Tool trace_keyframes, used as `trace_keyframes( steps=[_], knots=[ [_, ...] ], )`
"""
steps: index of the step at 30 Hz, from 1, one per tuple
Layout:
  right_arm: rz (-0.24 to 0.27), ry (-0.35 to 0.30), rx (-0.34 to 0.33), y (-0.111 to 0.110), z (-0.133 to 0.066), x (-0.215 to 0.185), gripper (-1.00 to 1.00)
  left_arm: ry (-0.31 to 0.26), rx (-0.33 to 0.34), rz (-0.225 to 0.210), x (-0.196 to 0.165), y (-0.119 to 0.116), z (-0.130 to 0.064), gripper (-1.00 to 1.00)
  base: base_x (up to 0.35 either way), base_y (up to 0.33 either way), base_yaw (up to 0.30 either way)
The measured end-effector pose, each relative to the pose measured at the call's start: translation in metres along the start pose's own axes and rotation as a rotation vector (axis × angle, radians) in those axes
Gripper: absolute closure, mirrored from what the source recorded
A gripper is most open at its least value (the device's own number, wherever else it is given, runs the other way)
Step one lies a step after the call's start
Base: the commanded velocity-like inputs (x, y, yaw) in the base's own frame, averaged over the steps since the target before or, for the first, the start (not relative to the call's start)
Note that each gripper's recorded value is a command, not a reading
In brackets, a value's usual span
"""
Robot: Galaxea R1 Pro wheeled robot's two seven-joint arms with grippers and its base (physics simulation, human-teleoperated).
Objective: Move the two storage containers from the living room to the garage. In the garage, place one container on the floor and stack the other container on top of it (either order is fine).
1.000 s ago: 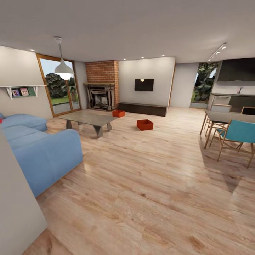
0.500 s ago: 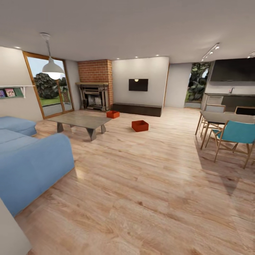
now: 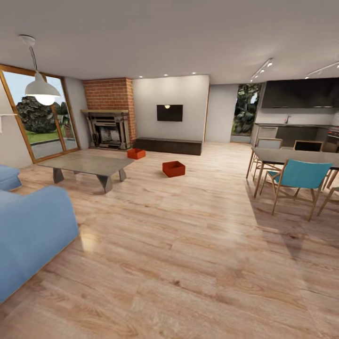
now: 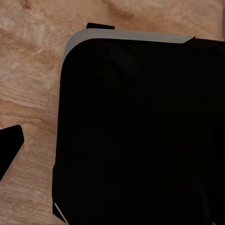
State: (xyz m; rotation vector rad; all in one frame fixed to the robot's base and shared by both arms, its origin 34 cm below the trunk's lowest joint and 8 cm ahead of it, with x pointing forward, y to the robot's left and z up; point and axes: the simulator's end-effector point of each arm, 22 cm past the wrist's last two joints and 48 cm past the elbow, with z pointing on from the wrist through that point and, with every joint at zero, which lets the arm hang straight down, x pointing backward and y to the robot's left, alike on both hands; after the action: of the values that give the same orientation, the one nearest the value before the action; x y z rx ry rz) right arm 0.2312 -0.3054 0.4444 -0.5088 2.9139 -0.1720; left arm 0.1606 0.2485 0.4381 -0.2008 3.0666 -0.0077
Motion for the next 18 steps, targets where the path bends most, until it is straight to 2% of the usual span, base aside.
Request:
trace_keyframes(
  steps=[18],
  knots=[
    [0.0,0.0,0.001,-0.0005,0.0,0.0002,-1.0,-0.002,0.0,0.0,-0.0003,0.0,0.0,-1.0,0.323,0.0,-0.001]
  ],
)
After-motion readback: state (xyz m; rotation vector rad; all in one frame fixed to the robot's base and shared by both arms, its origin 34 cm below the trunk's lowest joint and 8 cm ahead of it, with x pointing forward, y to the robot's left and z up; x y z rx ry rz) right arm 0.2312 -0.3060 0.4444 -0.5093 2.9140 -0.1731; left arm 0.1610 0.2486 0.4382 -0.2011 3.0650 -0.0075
